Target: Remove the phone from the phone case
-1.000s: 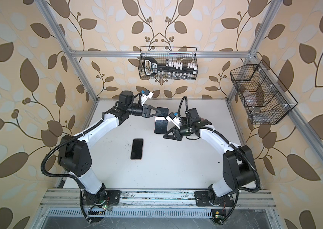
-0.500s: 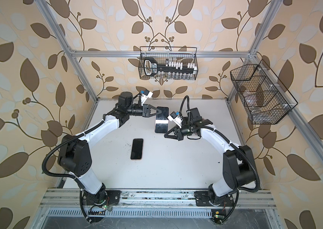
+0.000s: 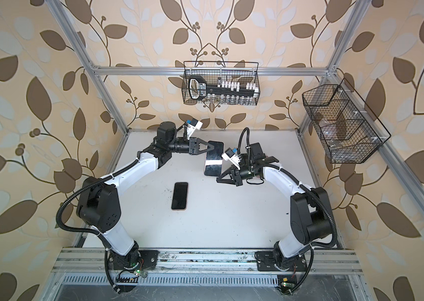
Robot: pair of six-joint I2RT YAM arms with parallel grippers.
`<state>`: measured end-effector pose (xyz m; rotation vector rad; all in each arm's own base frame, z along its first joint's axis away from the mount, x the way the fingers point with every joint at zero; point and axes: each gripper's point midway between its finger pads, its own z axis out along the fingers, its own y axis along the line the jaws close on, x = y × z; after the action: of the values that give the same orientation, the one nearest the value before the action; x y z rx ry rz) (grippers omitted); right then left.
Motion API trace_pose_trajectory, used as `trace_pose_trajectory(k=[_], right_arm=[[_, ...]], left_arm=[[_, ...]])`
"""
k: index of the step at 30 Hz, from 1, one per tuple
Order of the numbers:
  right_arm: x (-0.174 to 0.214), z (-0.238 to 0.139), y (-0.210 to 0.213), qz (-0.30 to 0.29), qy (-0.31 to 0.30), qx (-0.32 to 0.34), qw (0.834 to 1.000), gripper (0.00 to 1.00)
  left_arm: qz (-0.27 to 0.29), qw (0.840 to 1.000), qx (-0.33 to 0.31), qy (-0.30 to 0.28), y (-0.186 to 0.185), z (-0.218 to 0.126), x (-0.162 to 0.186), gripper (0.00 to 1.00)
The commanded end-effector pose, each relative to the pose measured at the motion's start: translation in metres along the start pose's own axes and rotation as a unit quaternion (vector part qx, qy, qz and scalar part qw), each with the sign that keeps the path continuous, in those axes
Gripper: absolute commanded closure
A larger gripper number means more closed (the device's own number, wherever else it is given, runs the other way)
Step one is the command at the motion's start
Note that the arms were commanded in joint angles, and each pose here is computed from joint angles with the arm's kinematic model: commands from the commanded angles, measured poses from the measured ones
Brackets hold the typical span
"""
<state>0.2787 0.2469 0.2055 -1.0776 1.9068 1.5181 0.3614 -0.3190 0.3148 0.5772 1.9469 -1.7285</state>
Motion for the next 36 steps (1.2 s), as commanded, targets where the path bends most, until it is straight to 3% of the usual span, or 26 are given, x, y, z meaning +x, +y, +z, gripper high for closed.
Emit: trace_pose_trajectory(k=[1, 17, 36], right_arm=[[-0.001, 0.004, -0.007, -0.029, 0.006, 0.001, 1.000, 0.93], [0.001, -0.001, -0.040, -0.021, -0.010, 0.091, 0.996, 0.95], [0.008, -0.004, -0.044, -0.010, -0.020, 0.084, 0.996, 0.95]], left_arm=[[0.047, 0.997, 0.059, 0.008, -0.065, 0.005, -0.002, 1.00], [0.053, 0.996, 0.076, -0.009, -0.086, 0.002, -0.007, 1.00], [0.038, 0.994, 0.098, -0.016, -0.091, 0.003, -0.012, 1.00]])
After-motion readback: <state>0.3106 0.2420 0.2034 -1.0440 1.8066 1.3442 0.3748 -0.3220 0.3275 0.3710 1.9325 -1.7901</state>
